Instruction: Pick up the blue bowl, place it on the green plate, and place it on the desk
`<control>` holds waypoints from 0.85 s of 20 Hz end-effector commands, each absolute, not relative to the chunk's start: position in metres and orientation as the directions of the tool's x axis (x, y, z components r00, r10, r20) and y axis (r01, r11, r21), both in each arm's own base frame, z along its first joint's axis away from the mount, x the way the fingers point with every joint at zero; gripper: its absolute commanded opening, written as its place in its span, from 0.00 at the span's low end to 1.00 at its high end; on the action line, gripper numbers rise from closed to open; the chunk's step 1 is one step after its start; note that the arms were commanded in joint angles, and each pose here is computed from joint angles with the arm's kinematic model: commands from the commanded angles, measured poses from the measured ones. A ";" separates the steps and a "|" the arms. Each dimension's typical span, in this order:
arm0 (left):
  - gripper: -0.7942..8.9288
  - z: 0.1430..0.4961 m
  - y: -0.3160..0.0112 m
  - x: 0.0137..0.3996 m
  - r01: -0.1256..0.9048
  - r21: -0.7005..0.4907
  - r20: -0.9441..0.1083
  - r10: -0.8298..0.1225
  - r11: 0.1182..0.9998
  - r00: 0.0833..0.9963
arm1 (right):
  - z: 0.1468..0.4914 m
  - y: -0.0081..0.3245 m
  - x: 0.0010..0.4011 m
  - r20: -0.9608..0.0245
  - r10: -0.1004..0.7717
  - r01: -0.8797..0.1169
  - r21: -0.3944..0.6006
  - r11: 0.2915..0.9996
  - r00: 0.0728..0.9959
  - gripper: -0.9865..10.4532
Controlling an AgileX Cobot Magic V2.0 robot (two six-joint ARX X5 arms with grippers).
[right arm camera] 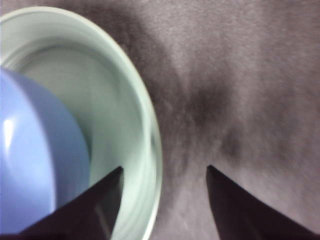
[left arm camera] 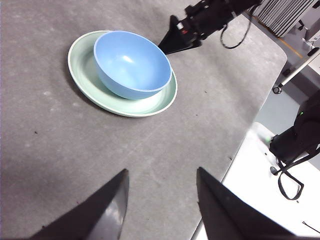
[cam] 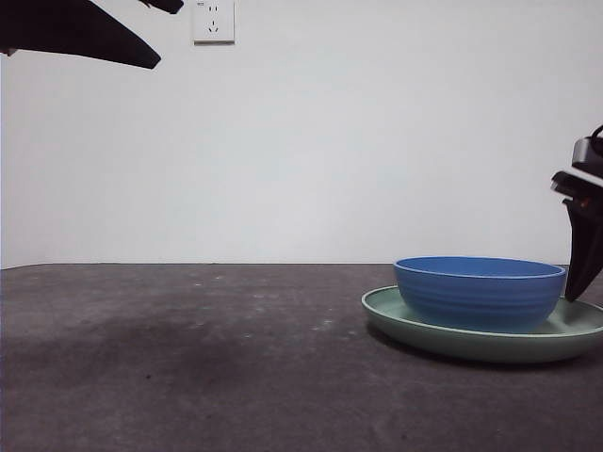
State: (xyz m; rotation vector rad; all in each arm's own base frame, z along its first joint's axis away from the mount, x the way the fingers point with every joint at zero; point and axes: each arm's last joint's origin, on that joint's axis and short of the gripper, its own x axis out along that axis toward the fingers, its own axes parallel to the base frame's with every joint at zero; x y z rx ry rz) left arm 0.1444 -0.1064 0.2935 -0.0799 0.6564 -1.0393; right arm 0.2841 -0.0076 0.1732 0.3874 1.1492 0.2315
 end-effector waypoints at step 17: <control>0.31 0.296 -0.108 0.145 0.774 -0.369 -0.457 -0.826 0.514 0.331 | 0.166 -0.006 0.298 -0.806 0.416 -0.014 0.453 0.891 0.421 0.10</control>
